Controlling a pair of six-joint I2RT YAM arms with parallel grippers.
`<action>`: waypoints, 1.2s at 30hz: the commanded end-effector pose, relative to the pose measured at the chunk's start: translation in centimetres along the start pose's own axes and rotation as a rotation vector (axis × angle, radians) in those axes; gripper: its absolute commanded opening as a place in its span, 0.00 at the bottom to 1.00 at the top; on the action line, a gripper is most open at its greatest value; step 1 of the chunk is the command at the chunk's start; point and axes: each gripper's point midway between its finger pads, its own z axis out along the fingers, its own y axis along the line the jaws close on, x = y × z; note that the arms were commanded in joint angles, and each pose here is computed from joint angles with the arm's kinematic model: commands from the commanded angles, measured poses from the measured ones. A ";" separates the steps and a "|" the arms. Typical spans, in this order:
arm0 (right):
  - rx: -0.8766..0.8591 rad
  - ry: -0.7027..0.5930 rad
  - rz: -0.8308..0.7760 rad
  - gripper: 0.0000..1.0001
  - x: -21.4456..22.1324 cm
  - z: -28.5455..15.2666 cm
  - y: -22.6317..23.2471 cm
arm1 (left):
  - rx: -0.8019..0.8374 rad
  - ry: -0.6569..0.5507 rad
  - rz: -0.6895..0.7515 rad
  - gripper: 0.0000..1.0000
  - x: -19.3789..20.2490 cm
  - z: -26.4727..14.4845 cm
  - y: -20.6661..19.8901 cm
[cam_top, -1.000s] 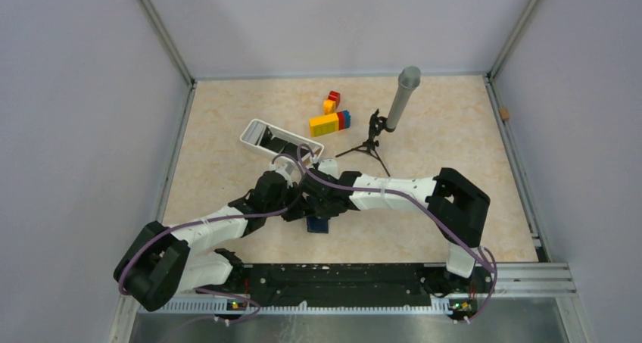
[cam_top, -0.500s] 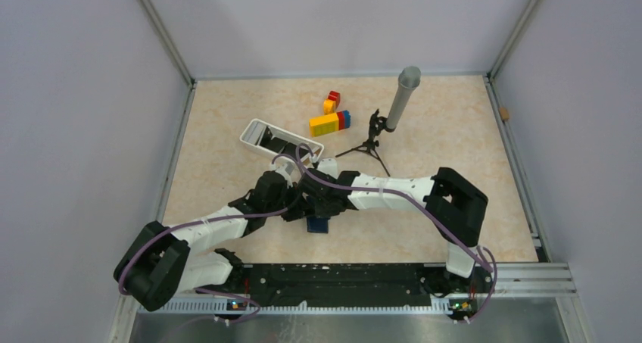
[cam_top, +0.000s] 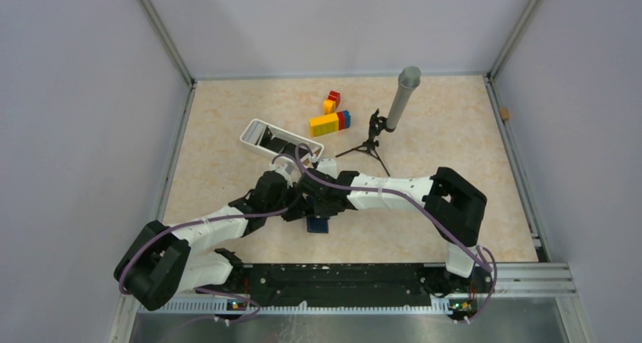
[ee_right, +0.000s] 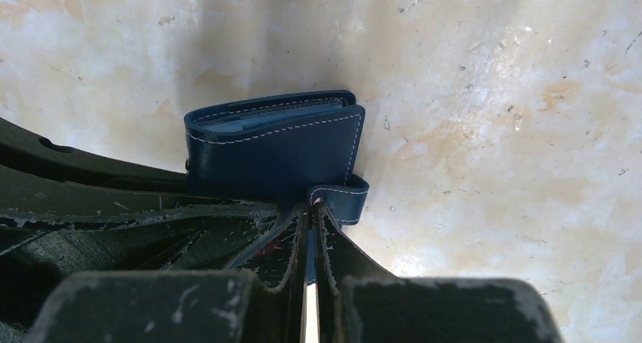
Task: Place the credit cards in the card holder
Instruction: Close the card holder at the center of the board.
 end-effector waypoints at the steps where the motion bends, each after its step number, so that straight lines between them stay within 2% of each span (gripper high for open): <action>1: 0.042 -0.012 -0.004 0.00 0.3 0.4 -0.6 | 0.017 -0.029 0.036 0.00 -0.8 0.1 -0.6; 12: -0.088 -0.040 0.048 0.00 0.3 -0.8 0.5 | 0.004 -0.029 0.041 0.00 -0.8 0.3 -0.2; 36: -0.157 -0.085 0.054 0.00 -0.5 -1.6 1.3 | -0.011 -0.016 0.047 0.00 -0.7 0.4 0.4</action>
